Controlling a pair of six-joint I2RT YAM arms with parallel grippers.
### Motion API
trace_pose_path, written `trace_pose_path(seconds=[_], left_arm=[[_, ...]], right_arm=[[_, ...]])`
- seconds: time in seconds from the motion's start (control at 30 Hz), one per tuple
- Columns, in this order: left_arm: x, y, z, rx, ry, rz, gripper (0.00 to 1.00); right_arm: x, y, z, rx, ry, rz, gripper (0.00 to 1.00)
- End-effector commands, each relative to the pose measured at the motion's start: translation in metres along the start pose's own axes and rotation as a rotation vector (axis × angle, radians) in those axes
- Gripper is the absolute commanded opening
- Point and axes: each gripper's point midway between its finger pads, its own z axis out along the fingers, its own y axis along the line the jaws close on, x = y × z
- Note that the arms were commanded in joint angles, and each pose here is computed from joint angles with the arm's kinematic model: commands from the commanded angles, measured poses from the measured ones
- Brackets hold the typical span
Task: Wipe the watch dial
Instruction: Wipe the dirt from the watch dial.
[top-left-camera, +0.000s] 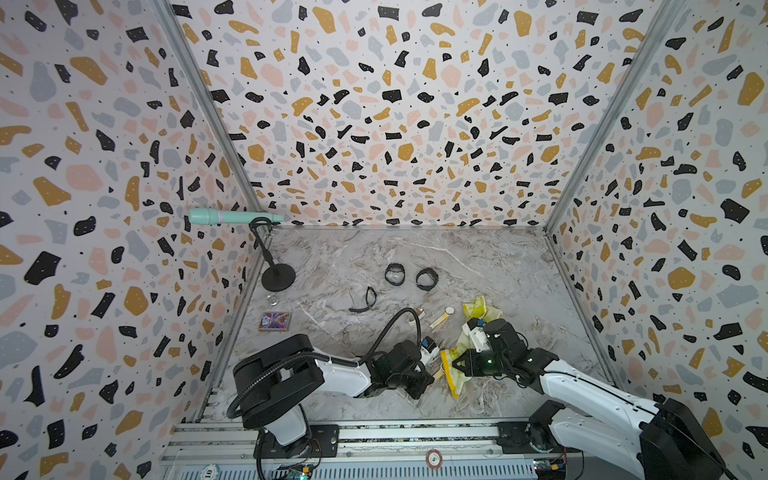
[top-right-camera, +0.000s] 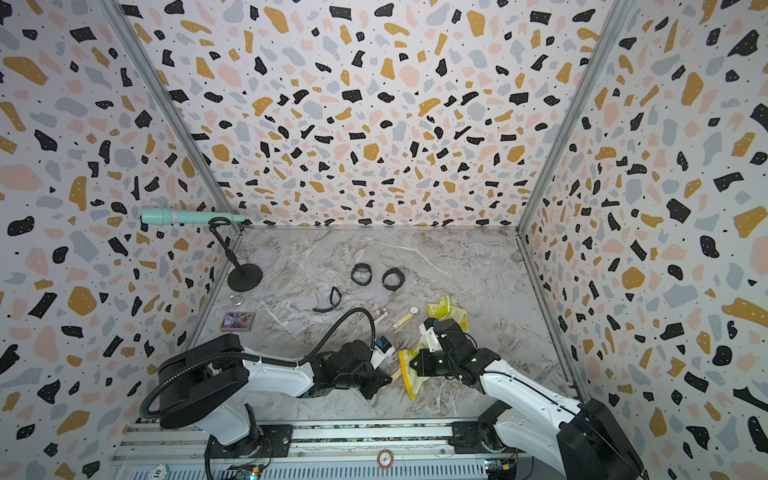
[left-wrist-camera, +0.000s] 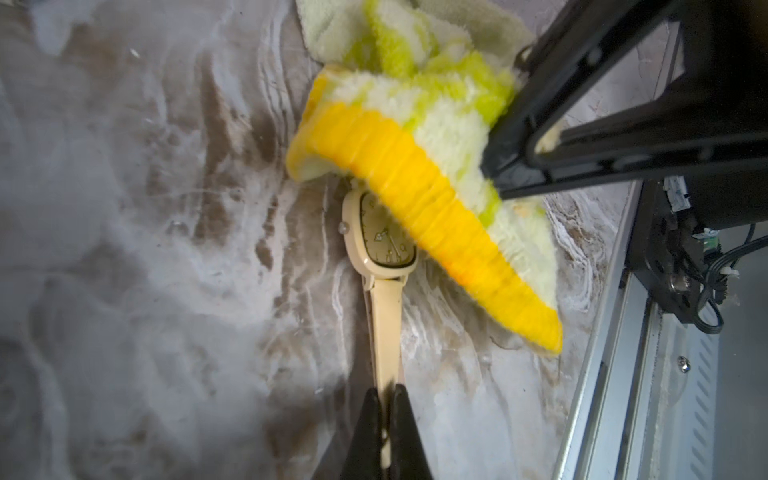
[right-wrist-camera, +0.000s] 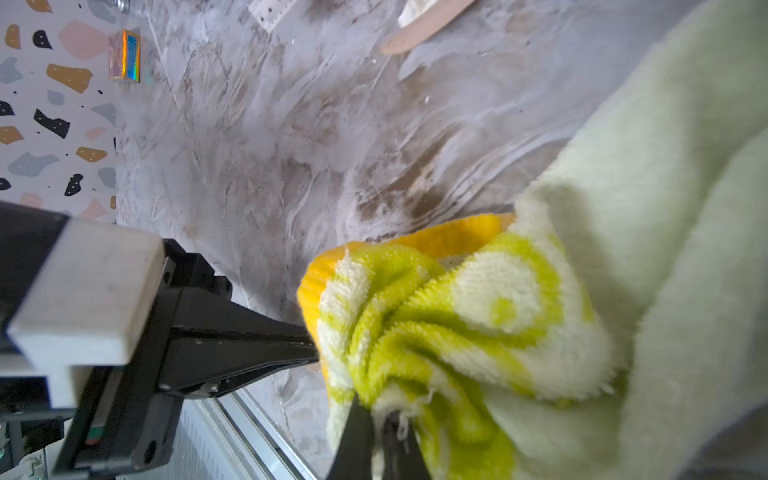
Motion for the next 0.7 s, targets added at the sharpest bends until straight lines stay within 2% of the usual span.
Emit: trace_pose_path(seconds=[0.0,0.3,0.67], left_arm=[[0.04,0.018,0.004,-0.058,0.138,-0.016,0.0],[0.042,0.02,0.003,-0.065,0.139,-0.021,0.0],[0.044,0.022,0.0,-0.069,0.138,-0.029,0.0]], right_arm=[[-0.011,0.021,0.004,-0.062,-0.016,-0.026,0.0],[-0.006,0.007,0.027,-0.018,0.029,-0.002,0.0],[0.007,-0.048,0.033,0.277,0.108,0.056,0.0]])
